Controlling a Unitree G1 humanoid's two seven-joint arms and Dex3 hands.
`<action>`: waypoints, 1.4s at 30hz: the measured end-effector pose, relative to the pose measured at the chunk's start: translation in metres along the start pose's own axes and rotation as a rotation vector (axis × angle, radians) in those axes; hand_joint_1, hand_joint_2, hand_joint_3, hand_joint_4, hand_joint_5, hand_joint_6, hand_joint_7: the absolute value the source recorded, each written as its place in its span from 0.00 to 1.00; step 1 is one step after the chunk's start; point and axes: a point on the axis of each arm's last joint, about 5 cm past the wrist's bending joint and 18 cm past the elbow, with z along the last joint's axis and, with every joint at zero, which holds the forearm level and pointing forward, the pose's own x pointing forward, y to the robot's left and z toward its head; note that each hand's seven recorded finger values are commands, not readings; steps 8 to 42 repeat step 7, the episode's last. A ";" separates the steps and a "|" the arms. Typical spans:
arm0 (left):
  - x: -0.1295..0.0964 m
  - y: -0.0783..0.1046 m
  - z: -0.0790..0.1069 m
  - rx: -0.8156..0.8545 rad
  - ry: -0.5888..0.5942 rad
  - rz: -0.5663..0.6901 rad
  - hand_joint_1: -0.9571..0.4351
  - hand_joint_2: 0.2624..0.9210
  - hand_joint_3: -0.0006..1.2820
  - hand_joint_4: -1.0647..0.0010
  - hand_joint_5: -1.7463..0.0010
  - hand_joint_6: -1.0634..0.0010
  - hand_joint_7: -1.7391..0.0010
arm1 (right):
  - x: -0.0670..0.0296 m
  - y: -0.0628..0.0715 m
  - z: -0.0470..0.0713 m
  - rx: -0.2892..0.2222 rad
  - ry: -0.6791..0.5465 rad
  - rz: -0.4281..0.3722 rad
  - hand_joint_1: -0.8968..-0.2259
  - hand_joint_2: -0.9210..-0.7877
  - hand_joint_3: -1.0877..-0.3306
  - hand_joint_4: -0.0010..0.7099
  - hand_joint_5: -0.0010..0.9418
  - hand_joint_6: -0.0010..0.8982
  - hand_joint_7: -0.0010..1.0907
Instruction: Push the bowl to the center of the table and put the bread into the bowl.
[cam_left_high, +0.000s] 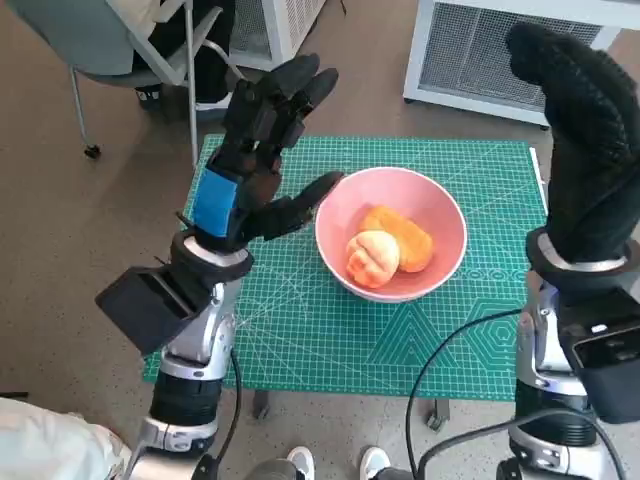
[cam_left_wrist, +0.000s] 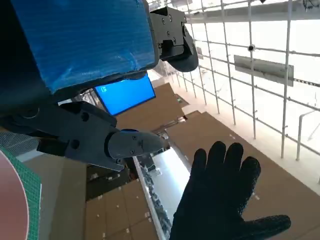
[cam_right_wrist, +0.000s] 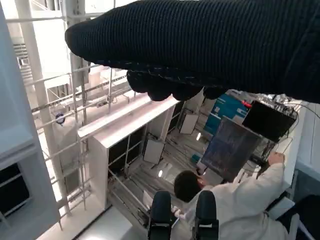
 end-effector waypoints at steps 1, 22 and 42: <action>0.000 -0.001 0.000 -0.003 -0.004 0.005 0.45 1.00 0.28 0.95 0.66 1.00 0.56 | 0.0000 0.000 0.000 0.002 0.002 0.003 0.52 0.00 0.56 0.54 0.01 0.07 0.62; -0.001 -0.003 -0.001 -0.019 -0.020 0.031 0.45 1.00 0.29 0.97 0.63 1.00 0.55 | -0.0003 0.002 -0.001 0.017 0.011 0.016 0.52 0.00 0.56 0.55 0.01 0.07 0.62; -0.001 -0.003 -0.001 -0.019 -0.020 0.031 0.45 1.00 0.29 0.97 0.63 1.00 0.55 | -0.0003 0.002 -0.001 0.017 0.011 0.016 0.52 0.00 0.56 0.55 0.01 0.07 0.62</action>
